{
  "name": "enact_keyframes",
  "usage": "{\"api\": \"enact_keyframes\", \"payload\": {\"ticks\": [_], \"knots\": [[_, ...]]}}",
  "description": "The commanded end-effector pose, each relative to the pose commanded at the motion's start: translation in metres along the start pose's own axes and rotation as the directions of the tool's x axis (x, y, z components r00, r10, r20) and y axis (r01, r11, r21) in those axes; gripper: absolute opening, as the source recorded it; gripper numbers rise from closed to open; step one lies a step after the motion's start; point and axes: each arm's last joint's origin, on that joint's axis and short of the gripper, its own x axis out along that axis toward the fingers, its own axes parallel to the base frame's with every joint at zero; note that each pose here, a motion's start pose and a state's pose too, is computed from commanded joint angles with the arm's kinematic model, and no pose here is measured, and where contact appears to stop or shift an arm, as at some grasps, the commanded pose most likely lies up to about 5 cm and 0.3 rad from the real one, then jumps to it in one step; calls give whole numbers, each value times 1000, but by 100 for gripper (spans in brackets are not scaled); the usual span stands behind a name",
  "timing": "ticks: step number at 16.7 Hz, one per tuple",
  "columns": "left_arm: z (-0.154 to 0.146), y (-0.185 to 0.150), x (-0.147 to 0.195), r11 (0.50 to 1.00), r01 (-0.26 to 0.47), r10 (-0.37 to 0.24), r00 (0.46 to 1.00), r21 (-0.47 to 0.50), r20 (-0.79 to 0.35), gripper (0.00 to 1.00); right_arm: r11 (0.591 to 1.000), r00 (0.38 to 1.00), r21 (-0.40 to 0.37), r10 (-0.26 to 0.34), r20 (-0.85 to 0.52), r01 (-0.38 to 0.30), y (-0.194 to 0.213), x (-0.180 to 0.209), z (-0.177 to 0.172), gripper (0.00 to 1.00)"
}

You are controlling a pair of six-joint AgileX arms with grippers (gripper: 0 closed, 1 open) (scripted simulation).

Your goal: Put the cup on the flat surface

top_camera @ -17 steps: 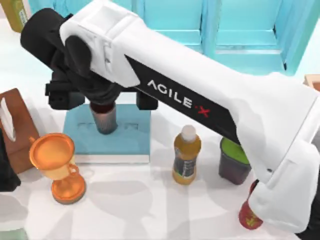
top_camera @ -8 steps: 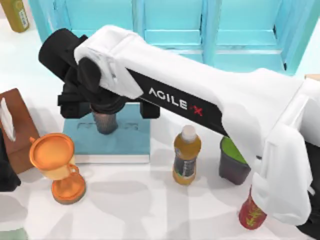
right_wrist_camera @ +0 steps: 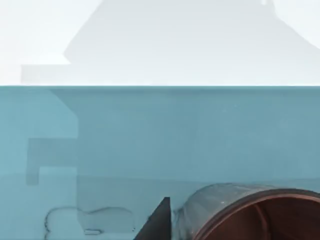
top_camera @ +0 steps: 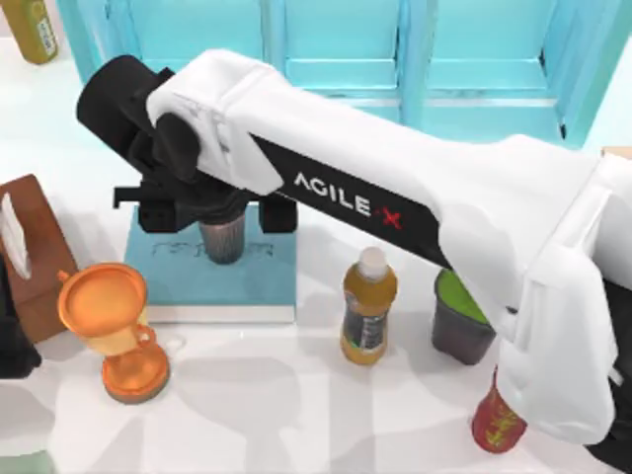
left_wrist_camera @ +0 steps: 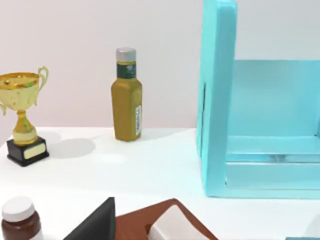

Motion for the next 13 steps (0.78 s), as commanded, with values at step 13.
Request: {"api": "enact_keyframes", "payload": {"ticks": [13], "knots": [[0,0,0,1000,0,0,1000,0,0,100,1000,1000,0,0,0,0,0,0,0,0]]}}
